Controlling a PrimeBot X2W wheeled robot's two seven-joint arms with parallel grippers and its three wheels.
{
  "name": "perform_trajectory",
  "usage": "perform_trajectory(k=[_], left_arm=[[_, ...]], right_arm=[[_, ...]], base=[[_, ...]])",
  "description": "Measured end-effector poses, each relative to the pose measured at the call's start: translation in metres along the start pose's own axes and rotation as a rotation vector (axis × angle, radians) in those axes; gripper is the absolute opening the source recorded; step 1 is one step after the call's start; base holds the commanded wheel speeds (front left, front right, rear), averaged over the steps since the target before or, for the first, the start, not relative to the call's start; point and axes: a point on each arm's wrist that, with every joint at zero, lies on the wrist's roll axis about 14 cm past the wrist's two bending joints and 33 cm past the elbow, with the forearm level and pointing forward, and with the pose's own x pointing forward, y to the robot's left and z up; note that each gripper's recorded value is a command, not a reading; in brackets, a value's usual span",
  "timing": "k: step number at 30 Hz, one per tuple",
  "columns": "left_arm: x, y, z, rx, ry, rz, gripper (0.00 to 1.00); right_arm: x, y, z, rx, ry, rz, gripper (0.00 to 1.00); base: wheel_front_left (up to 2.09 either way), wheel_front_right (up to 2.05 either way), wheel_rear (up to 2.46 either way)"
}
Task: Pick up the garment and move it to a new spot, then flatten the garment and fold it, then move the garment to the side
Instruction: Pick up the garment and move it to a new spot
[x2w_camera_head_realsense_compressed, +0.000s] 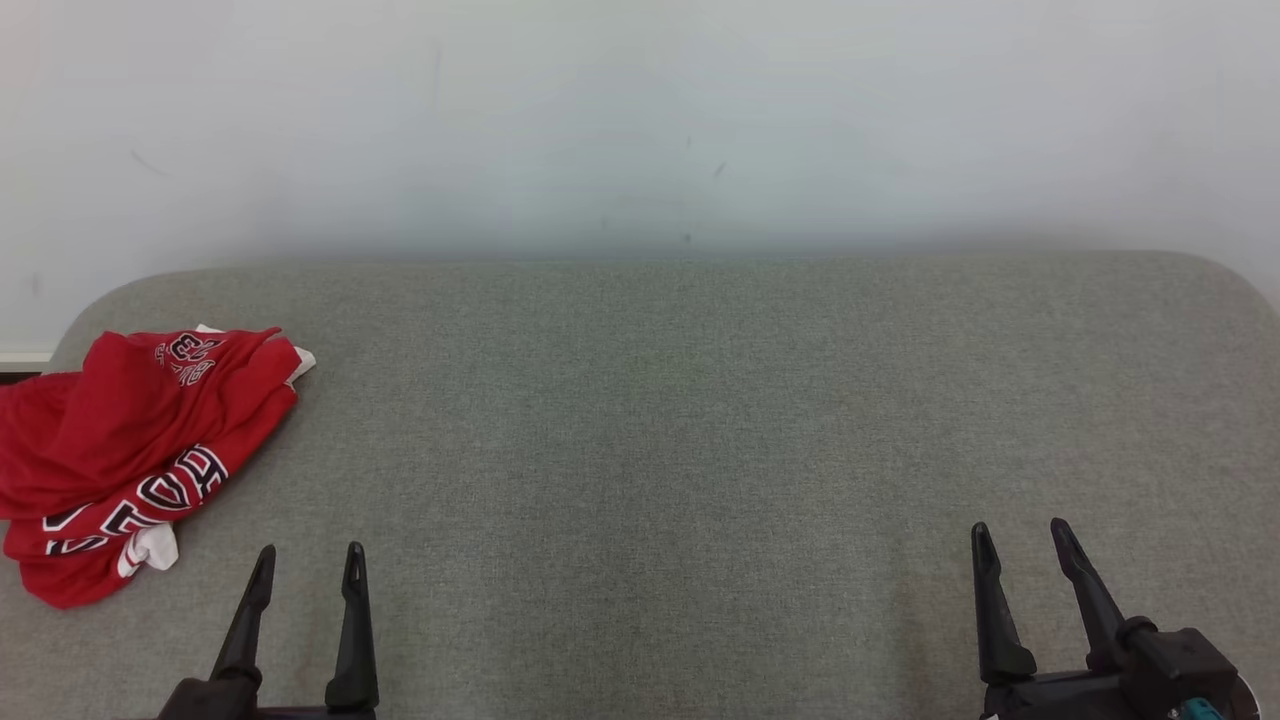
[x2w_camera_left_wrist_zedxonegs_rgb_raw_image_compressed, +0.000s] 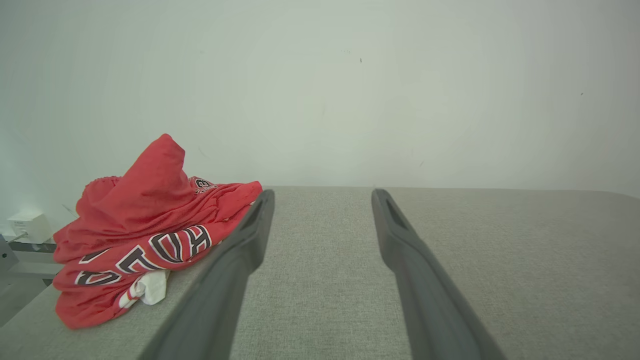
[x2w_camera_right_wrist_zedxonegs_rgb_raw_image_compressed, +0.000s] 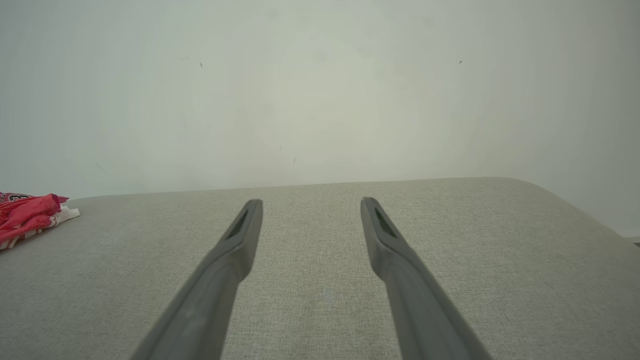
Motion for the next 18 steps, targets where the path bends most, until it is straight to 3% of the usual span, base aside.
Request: perform_trajectory(k=[18], left_arm=[[-0.0042, 0.0014, -0.0061, 0.016, 0.013, 0.003, 1.00]], right_arm=[[-0.0012, 0.0043, -0.0069, 0.055, 0.018, -0.001, 1.00]], base=[[0.00, 0.00, 0.00]])
